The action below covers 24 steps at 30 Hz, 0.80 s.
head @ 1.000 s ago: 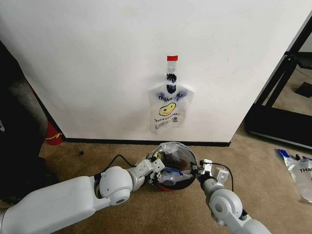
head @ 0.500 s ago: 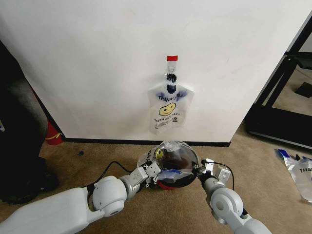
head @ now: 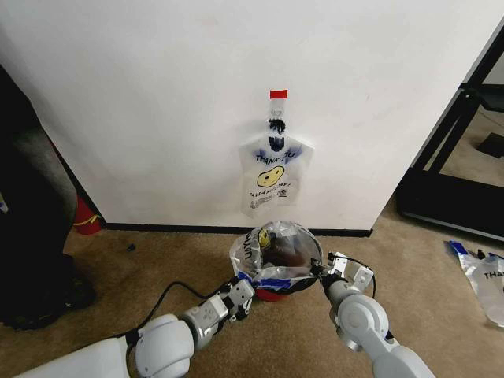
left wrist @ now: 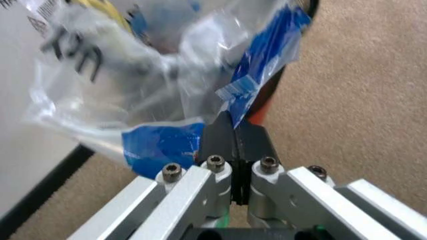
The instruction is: Pick up the garbage bag from the wall and place it over the trash bin.
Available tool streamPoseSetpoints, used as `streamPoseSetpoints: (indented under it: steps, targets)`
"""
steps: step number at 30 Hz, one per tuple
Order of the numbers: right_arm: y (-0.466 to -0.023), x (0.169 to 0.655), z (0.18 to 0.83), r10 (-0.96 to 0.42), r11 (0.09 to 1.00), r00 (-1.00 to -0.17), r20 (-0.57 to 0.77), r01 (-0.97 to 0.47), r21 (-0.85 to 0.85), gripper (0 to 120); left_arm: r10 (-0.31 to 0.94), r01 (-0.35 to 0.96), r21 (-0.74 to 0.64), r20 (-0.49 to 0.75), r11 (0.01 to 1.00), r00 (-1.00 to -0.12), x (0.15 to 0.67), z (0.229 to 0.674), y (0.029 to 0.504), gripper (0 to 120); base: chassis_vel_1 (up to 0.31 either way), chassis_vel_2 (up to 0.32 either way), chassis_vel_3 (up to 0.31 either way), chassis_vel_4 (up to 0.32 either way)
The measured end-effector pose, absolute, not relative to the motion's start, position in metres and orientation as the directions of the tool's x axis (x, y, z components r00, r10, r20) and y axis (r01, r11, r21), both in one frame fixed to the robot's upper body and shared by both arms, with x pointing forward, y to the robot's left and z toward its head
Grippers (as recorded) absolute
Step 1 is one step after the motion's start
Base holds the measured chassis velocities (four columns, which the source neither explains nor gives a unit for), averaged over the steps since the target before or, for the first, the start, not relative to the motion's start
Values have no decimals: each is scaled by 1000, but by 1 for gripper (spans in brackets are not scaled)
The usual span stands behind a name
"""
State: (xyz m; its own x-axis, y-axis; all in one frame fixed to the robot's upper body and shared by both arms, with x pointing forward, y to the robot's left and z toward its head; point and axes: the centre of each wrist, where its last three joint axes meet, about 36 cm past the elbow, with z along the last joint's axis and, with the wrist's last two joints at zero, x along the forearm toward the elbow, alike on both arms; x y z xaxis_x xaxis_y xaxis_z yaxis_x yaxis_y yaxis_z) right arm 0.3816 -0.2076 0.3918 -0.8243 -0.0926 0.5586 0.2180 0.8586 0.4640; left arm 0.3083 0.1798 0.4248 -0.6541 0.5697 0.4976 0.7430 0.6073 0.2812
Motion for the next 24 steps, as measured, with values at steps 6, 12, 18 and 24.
streamPoseSetpoints:
  steps: [6,12,18,24]
  targets:
    - [-201,380,404,-80,836,-816,573,258,485,0,572,751,268,511,604,-642,291,394,177,0,0,0,0,0]
    - [-196,380,409,-73,819,-810,581,285,499,0,584,756,259,504,601,-636,287,386,169,0,0,0,0,0]
    - [-190,374,413,-98,809,-801,591,282,516,0,594,762,264,498,591,-632,289,375,161,0,0,0,0,0]
    - [-184,366,418,-121,791,-796,592,283,542,0,591,764,257,506,592,-628,289,360,154,0,0,0,0,0]
